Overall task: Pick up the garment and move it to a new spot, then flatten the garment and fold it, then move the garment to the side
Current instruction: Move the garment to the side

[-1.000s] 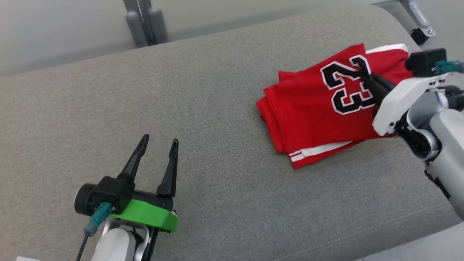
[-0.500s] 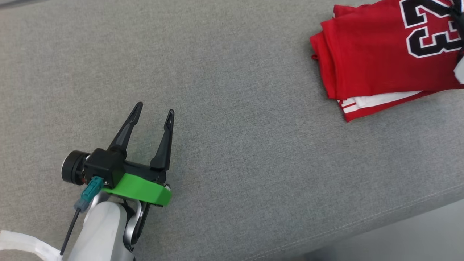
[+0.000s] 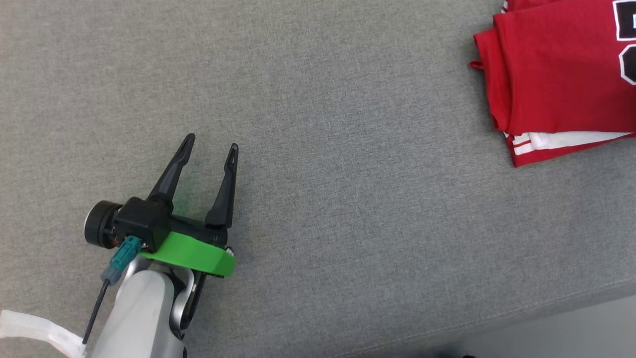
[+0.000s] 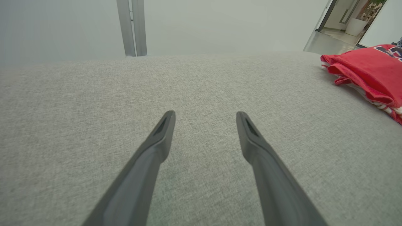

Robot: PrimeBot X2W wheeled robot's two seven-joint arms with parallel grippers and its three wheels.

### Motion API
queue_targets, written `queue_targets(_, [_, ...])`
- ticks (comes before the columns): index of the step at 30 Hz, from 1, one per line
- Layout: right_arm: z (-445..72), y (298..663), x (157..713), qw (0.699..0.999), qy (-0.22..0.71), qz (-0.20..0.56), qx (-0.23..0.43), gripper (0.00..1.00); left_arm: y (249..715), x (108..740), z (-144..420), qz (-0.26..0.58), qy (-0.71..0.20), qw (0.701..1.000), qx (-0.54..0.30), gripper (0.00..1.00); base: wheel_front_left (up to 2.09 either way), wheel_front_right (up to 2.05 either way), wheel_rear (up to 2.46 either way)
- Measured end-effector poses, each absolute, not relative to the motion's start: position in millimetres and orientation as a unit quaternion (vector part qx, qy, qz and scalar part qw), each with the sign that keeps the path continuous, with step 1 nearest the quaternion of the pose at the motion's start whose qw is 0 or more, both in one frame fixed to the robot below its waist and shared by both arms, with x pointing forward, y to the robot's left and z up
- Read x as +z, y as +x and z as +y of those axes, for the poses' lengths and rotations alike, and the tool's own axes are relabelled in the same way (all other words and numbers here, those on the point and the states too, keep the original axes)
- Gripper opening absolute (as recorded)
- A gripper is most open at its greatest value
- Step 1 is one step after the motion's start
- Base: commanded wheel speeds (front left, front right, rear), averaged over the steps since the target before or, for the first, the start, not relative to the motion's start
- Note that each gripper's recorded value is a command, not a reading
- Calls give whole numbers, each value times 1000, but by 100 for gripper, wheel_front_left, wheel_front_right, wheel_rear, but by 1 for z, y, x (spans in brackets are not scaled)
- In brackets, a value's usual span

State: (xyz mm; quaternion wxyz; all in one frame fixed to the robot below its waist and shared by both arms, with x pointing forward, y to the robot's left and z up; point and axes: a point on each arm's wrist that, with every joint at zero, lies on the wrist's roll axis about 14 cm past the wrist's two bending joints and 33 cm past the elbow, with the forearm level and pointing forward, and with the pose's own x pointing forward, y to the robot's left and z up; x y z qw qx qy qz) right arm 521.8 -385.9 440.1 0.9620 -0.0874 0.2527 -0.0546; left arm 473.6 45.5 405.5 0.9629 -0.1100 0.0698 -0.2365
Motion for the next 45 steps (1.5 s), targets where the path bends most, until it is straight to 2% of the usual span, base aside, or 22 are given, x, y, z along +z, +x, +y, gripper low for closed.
queue_targets(5, [-396, 518, 463, 968, -115, 210, -70, 100, 467, 421, 49, 58, -114, 965, -227, 100, 0, 0, 0])
queue_targets(14, [-342, 522, 540, 991, -119, 67, -2, 100, 440, 454, 80, 32, -124, 977, -171, 100, 0, 0, 0])
queue_targets(26, [-267, 462, 602, 992, -74, -68, 80, 100, 388, 513, 143, -46, -128, 987, -86, 100, 0, 0, 0])
queue_targets(35, [-221, 419, 570, 991, -21, -76, 104, 100, 359, 523, 168, -66, -138, 987, -44, 100, 0, 0, 0])
queue_targets(45, [-201, 389, 547, 993, 26, -77, 88, 100, 348, 515, 180, -56, -108, 992, -18, 100, 0, 0, 0])
